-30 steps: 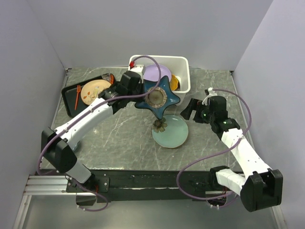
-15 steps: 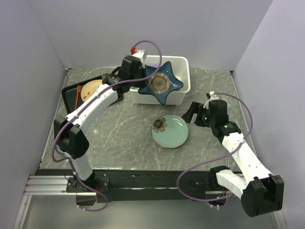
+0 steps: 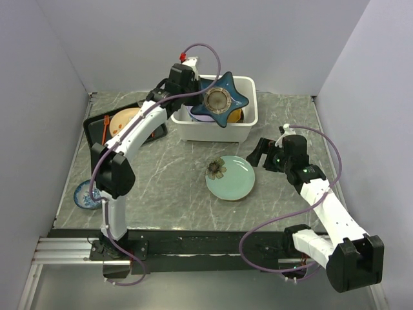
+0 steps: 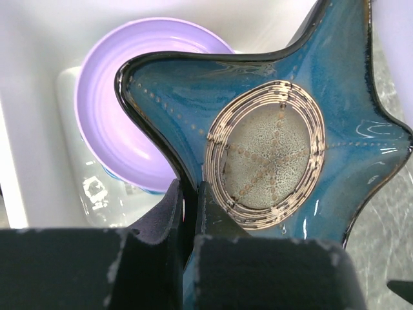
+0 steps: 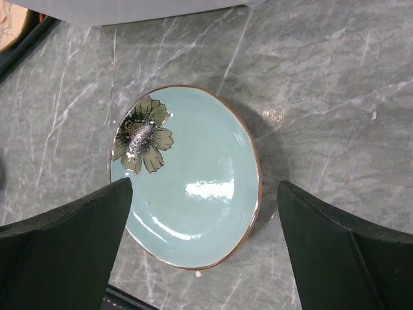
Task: Place the plates into the plastic bin on the countertop
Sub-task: Place the plate in the plastic bin, then pick up the plate at the center of the board, then place the plate in the plastic bin.
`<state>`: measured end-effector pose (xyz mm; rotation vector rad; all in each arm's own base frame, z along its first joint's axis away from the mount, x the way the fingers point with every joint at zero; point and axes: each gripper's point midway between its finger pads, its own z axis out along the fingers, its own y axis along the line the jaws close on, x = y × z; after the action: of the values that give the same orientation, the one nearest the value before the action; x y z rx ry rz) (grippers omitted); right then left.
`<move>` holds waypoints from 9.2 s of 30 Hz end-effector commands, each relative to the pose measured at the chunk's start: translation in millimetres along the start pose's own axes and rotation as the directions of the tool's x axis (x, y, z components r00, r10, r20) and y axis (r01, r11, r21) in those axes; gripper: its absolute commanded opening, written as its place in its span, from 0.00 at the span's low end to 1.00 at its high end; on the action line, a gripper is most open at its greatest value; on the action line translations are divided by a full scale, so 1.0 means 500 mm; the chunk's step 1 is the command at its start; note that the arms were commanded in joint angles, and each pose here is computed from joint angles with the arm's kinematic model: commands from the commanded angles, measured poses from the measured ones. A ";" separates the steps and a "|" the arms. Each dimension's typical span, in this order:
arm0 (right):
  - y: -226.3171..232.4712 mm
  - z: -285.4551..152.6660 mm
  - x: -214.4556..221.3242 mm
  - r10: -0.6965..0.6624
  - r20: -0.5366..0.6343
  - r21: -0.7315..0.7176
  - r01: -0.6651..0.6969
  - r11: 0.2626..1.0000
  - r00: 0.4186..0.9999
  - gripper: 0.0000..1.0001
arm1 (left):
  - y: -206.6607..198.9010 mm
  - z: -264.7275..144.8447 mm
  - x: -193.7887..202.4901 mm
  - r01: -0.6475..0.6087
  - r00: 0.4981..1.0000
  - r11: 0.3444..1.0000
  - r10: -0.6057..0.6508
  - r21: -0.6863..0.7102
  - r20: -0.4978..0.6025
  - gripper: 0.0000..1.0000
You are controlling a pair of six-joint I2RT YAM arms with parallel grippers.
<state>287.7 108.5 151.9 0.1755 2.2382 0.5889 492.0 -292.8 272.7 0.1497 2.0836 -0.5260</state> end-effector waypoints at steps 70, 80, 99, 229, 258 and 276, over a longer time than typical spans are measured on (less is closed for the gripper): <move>-0.022 0.015 0.067 0.045 -0.095 0.007 -0.044 0.999 0.994 1.00 | 0.027 0.060 -0.158 0.124 0.965 0.975 -0.162 0.184 0.208 0.60; -0.035 0.020 0.093 0.060 -0.143 0.032 -0.056 0.998 0.988 0.99 | -0.024 -0.101 -0.125 0.134 0.957 0.944 -0.203 0.302 0.210 0.63; -0.063 0.061 0.170 0.106 -0.264 0.049 -0.097 0.994 0.959 0.87 | -0.027 -0.173 0.166 0.203 0.978 0.914 -0.206 0.350 -0.028 0.66; 0.068 -0.073 -0.028 0.136 0.068 -0.212 -0.119 0.970 0.988 1.00 | -0.166 -0.159 0.344 0.244 0.964 0.653 -0.085 0.717 -0.250 0.01; 0.046 -0.060 0.002 0.143 0.036 -0.191 -0.133 0.972 0.989 1.00 | -0.169 -0.174 0.209 0.121 0.993 0.745 -0.083 0.657 -0.088 0.01; 0.066 -0.028 0.008 0.104 -0.046 -0.268 -0.112 0.957 0.994 1.00 | -0.172 -0.181 0.084 0.094 0.990 0.777 -0.141 0.623 0.026 0.01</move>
<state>262.5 129.4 152.7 0.2276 2.2353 0.9224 357.1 -330.6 208.4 0.3277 2.0710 -1.2242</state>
